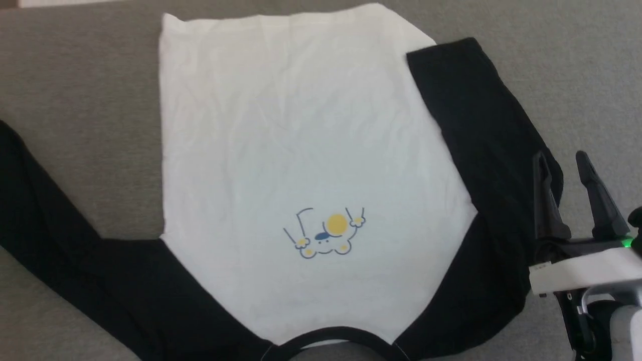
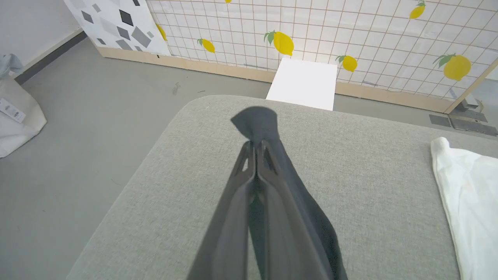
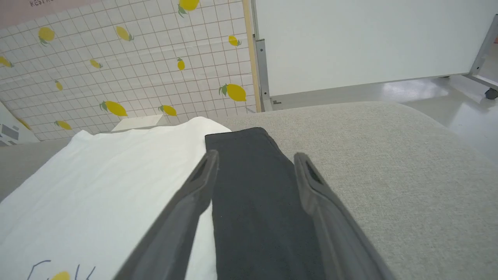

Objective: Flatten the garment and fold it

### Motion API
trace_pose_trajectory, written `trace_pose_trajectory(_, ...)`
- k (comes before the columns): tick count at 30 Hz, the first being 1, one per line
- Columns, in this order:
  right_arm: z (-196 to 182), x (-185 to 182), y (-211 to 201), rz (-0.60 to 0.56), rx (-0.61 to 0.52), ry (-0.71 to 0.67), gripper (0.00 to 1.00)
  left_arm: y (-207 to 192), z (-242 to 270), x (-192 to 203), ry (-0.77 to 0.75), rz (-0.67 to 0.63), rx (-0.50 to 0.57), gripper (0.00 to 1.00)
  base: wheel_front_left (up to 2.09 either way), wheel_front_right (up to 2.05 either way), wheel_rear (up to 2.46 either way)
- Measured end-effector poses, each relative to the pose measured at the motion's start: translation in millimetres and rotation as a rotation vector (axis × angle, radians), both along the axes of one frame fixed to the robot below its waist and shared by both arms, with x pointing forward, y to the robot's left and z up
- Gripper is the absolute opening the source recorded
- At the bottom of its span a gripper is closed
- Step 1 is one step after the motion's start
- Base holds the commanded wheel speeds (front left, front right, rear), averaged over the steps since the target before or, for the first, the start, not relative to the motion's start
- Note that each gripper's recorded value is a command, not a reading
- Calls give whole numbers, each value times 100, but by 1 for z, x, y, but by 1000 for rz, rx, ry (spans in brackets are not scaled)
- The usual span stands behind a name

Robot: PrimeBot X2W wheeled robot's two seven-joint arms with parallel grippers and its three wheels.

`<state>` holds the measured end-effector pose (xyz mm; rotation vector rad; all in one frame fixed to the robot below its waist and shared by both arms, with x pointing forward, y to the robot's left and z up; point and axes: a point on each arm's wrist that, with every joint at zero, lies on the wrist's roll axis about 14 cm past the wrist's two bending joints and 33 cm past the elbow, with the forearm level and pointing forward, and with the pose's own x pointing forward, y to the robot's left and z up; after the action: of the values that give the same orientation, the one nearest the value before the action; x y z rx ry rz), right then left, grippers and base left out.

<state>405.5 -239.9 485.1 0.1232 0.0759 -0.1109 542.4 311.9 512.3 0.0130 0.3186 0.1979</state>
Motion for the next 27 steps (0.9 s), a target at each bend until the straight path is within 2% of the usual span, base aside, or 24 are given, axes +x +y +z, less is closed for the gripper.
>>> trace_pose_trajectory(10, 29, -6, 27, 84, 29, -62, 100, 35, 92, -79, -154, 58, 43, 0, 0, 0, 0)
trace_pose_trajectory(15, 42, -3, 42, 130, 38, -95, 100, 29, 121, -108, -223, 35, 42, 0, 0, 0, 0)
trace_pose_trajectory(19, 51, -2, 50, 155, 43, -121, 100, -8, 134, -120, -263, -78, 31, 0, 0, 0, 0)
trace_pose_trajectory(27, 58, -7, 50, 155, 44, -136, 100, -142, 136, -124, -297, -455, -100, 0, 0, 0, 0)
